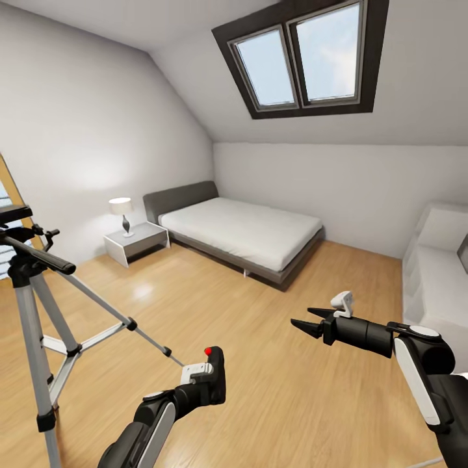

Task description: Attach the digital camera to the camera tripod in the bedroom.

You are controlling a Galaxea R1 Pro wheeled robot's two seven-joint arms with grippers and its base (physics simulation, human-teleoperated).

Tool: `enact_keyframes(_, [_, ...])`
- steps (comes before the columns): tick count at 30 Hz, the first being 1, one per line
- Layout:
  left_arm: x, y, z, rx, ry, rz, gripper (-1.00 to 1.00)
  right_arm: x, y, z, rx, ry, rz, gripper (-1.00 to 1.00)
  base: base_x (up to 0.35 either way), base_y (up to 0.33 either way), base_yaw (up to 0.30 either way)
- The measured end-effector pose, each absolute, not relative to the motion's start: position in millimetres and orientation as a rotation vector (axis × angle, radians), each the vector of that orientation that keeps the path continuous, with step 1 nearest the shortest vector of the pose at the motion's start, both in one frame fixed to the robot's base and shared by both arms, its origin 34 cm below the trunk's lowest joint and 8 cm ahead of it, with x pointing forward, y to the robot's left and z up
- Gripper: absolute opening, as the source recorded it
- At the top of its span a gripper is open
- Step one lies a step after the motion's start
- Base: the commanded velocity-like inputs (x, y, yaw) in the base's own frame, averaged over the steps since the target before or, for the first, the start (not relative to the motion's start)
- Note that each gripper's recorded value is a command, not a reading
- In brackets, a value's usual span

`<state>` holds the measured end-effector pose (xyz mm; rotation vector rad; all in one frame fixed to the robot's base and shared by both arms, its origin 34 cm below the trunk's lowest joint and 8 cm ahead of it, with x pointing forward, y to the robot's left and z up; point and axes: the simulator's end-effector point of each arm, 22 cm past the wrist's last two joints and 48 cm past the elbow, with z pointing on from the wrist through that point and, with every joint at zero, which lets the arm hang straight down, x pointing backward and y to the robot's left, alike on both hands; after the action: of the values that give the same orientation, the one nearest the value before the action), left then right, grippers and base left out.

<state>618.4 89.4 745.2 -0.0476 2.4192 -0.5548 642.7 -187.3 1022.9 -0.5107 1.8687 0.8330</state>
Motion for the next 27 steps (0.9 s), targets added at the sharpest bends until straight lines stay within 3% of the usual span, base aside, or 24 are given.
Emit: enact_keyframes(27, [615,87,783,-0.043,2.423,-0.557,-1.00,640,-185,1060,-0.512,1.869,0.837,1.00,0.000,0.000,0.000])
